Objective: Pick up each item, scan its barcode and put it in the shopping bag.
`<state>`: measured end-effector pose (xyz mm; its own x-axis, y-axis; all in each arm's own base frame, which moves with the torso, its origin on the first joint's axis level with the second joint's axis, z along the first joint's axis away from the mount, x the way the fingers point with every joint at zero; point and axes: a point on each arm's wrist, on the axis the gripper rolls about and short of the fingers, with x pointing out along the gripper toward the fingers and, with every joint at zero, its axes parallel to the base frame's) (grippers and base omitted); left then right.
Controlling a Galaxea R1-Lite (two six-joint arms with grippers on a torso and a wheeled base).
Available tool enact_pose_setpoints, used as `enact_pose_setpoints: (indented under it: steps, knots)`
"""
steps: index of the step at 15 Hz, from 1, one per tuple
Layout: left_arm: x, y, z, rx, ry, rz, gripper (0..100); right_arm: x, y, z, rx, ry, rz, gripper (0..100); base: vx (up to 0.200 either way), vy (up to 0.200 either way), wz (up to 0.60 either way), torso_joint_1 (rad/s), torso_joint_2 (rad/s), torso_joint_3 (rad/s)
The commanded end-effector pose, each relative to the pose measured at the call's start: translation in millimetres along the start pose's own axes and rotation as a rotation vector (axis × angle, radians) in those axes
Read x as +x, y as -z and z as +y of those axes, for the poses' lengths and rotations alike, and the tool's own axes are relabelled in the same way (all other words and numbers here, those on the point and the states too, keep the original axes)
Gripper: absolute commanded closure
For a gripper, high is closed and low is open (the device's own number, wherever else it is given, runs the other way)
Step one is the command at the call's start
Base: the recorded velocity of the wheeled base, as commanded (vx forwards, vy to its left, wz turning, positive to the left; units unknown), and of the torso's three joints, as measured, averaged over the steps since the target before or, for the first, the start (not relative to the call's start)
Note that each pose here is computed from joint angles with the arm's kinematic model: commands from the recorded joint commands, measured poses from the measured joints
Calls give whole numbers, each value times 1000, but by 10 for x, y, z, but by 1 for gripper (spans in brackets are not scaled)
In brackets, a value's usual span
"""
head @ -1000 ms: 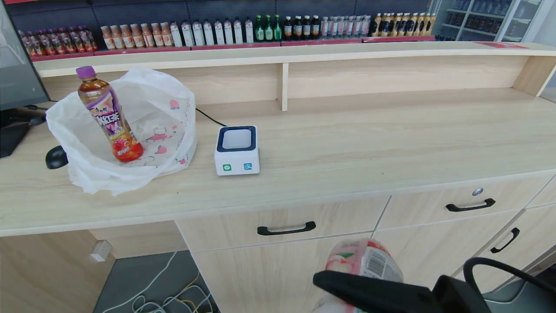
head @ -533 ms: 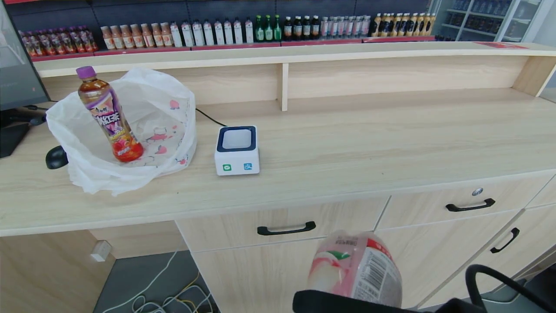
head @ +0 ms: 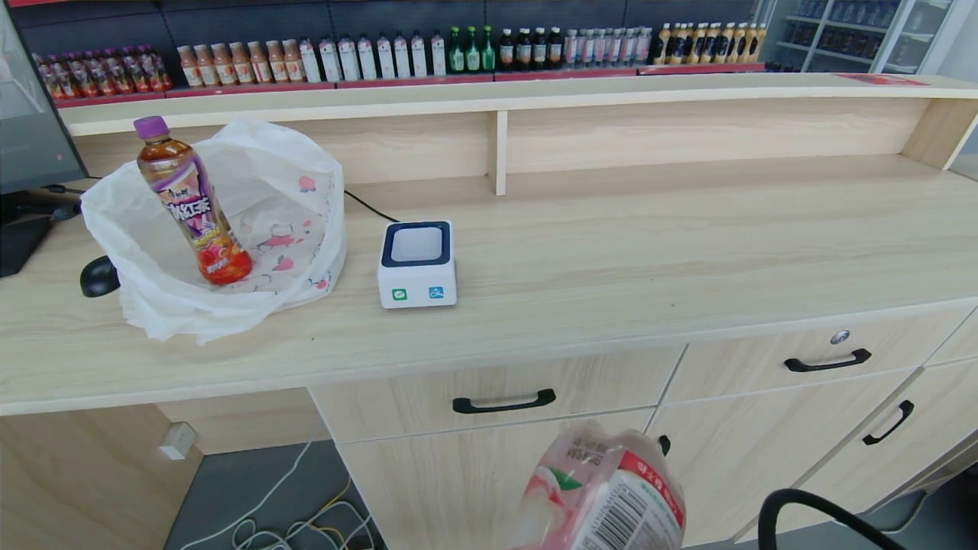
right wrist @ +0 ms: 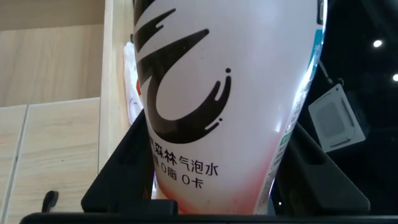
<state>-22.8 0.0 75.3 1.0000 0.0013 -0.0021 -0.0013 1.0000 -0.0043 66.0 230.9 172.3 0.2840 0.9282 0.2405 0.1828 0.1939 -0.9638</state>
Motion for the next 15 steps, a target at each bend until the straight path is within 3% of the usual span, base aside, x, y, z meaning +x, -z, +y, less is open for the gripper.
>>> enact_pose_setpoints:
  steps: [1,7,15]
  knots:
    - [0,0,0,0,0,-1,0,11,3,-23,-15,13,-6,100,0,0,0,0,0,0]
    - [0,0,0,0,0,-1,0,40,66,-135,-55,66,-1,100,0,0,0,0,0,0]
    - [0,0,0,-2,0,-1,0,1,81,-108,-49,50,3,100,0,0,0,0,0,0]
